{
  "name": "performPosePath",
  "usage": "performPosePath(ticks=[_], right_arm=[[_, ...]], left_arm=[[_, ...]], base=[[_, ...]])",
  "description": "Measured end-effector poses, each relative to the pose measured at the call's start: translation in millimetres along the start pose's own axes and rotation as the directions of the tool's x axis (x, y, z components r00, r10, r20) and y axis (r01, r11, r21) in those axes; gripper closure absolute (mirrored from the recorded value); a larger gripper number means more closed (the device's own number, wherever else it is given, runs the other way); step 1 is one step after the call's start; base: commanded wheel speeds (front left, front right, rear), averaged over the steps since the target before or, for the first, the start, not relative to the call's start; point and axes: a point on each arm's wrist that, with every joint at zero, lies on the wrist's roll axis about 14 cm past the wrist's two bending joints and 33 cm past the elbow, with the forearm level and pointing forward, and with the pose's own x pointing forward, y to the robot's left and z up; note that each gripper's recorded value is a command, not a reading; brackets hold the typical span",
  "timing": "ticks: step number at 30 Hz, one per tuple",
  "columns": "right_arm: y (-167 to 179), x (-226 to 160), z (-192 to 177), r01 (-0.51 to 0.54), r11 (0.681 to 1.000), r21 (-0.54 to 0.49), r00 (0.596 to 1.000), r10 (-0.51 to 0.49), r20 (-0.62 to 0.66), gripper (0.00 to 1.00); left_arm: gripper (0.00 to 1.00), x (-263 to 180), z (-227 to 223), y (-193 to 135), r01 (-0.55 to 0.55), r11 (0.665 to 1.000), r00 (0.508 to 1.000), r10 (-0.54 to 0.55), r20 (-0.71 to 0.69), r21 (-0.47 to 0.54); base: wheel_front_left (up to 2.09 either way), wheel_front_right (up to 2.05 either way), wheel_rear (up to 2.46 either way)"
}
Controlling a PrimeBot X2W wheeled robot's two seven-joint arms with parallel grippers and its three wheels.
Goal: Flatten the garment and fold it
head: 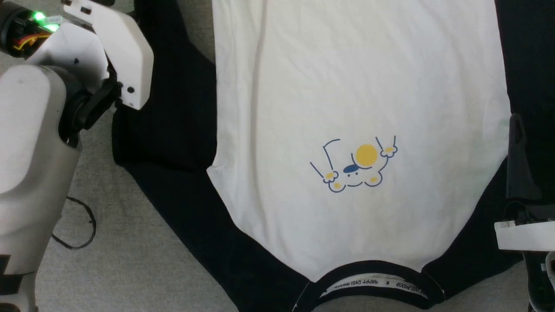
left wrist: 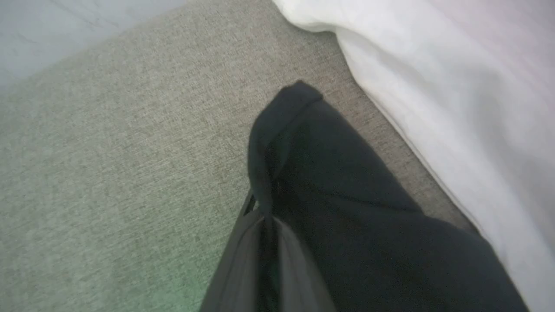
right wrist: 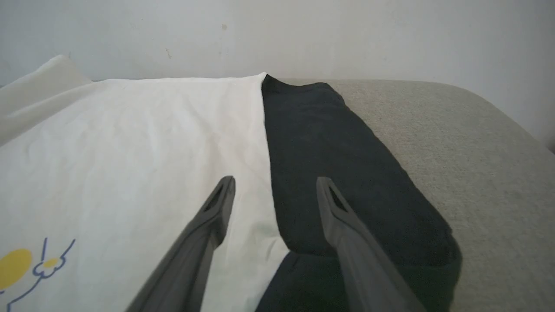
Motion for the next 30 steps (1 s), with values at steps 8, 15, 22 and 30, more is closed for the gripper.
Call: performPosePath(ticks=[8,15,22,30], right_arm=[[5,-4,11,-0.012,1.0,0.013,1.0,0.012,0.027,0.0],[12,-19,29,-0.024,0.999,0.035,0.998,0.021,0.066,0.0],[14,-46,46,-0.023,0.998,0.055,0.995,0.018,0.099,0.0],[15,-74,72,-0.029,0.998,0.064,0.986,0.018,0.163,0.0]], left_arm=[[1.0,-26,26,18,-0.051,0.997,0.993,0.057,0.105,-0.061],[1.0,-79,42,36,-0.106,0.991,0.977,0.119,0.175,-0.08],[1.0,-148,50,52,-0.172,0.976,0.946,0.201,0.255,-0.132],[1.0,-229,47,70,-0.249,0.94,0.873,0.322,0.365,-0.235]], base=[[0.0,0.0,0.0],[0.0,0.0,0.0],[0.0,0.0,0.0],[0.0,0.0,0.0]])
